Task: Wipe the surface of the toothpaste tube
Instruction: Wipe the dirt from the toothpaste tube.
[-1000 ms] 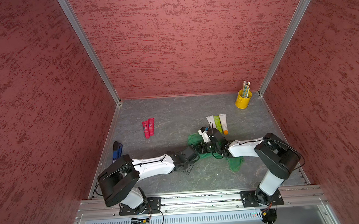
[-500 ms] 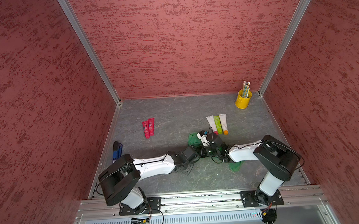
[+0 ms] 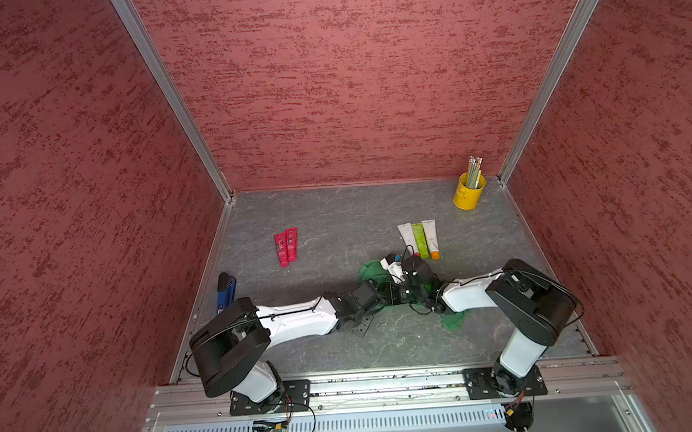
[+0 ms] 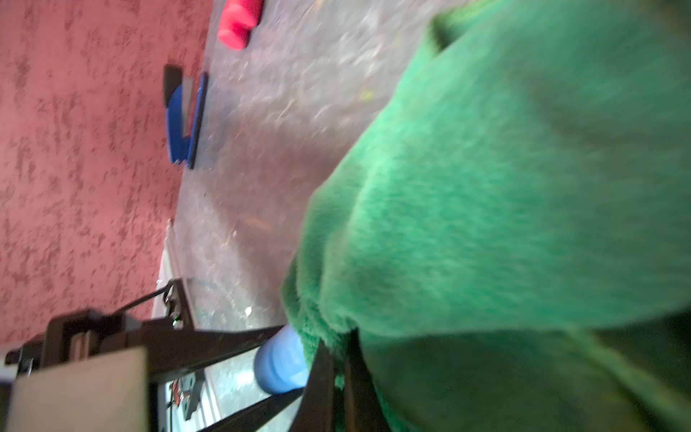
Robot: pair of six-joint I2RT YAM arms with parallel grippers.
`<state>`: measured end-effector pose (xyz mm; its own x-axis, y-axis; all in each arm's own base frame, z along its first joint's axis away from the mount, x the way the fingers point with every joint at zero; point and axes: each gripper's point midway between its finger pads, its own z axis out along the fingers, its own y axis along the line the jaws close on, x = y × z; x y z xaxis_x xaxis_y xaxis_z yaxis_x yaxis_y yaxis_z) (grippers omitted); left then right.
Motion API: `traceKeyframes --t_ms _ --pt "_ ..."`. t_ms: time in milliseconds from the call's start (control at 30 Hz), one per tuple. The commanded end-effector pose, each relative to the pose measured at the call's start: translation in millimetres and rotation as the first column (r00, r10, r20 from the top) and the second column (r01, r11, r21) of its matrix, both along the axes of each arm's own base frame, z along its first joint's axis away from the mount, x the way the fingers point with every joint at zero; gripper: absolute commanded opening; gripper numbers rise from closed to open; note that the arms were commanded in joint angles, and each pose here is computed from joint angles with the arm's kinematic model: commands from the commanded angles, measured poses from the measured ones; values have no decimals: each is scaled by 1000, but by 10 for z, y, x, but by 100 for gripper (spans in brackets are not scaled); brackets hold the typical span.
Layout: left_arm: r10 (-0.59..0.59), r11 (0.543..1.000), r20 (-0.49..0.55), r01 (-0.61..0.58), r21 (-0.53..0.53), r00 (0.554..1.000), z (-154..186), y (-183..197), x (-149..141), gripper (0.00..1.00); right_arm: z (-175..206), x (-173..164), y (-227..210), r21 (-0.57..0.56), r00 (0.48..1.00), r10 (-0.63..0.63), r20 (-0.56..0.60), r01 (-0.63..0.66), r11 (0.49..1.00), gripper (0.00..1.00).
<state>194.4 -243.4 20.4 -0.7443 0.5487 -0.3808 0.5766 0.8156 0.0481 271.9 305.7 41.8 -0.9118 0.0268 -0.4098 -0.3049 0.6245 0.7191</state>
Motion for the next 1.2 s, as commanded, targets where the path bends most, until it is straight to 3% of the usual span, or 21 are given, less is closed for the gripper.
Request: traceKeyframes --t_ms 0,100,233,500,667,800,933,1067,1167 --pt "-5 1000 18 6 -27 1000 60 -71 38 6 -151 307 -384 -179 994 -98 41 104 978 0" --pt "-6 1000 17 6 -25 1000 54 -73 39 6 -173 412 -440 -224 991 -123 59 133 965 0" --pt "-8 1000 14 8 -23 1000 46 -77 37 6 -157 351 -389 -181 993 -106 47 113 977 0" --pt "-8 1000 11 9 -22 1000 42 -84 39 6 -72 -423 188 -1 985 156 -68 -157 988 0" --pt "-8 1000 10 9 -20 1000 38 -81 37 6 -34 -771 366 67 965 244 -100 -238 969 0" --pt "-9 1000 11 9 -21 1000 42 -79 37 5 -109 -583 253 -13 981 180 -74 -181 983 0" --pt "-13 1000 16 13 -26 1000 54 -79 26 5 -120 -97 -35 -111 999 47 -19 -49 993 0" --pt "-12 1000 16 12 -27 1000 55 -81 27 5 -67 410 -364 -242 993 -94 73 109 964 0" --pt "-13 1000 12 14 -25 1000 46 -89 27 5 34 524 -349 -252 989 -105 100 128 959 0"
